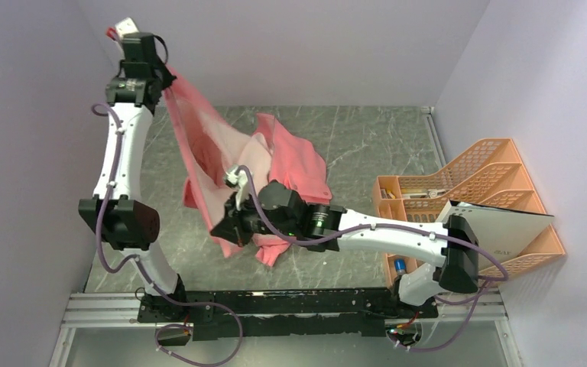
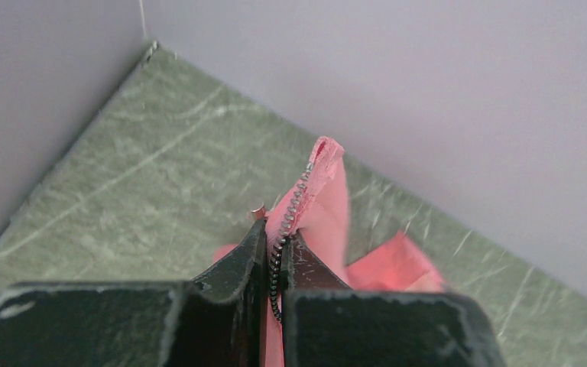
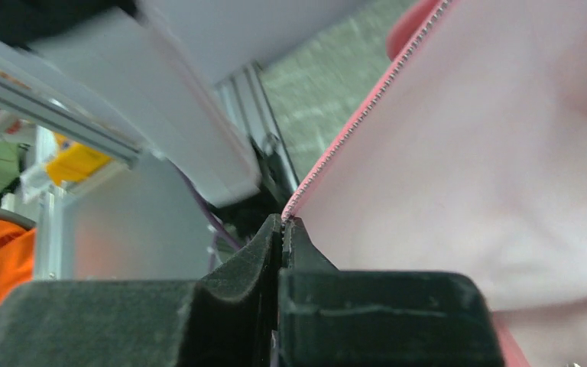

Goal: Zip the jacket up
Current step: Flatten out the jacket at the center of the board.

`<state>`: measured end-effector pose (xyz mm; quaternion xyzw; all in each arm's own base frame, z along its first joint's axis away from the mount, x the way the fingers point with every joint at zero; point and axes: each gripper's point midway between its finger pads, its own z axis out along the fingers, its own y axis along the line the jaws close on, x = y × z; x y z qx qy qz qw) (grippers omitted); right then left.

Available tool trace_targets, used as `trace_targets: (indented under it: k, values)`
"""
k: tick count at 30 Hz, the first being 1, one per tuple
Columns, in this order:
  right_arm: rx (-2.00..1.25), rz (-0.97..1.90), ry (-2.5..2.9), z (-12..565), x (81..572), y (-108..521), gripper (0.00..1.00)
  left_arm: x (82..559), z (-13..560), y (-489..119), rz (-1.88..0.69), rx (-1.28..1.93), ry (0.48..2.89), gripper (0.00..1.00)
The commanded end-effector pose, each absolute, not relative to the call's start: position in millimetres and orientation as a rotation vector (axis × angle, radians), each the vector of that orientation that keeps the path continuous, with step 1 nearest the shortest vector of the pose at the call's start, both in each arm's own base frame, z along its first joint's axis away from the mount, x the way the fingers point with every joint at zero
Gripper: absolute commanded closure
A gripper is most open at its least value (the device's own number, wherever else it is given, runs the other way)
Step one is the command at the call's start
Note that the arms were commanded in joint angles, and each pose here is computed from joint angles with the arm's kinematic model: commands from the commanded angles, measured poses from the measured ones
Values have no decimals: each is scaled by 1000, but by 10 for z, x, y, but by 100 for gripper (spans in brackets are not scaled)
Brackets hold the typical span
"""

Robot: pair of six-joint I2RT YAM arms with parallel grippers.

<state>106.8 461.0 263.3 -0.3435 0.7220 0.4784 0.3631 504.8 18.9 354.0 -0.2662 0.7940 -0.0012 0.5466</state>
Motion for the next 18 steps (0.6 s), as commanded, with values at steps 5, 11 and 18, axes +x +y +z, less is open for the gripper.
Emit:
trace_targets:
  k: [5, 11, 18]
  values:
    - [-1181, 1462, 1616, 3547, 192, 5060, 100, 4734, 5104, 1061, -52, -733, 1419, 95]
    - [-1215, 1512, 1557, 3803, 12, 5194, 100, 4445, 5243, 1616, -43, -814, 1345, 95]
    - [-1088, 1414, 1689, 3483, 245, 5177, 100, 4585, 5178, 1560, -82, -725, 1375, 95]
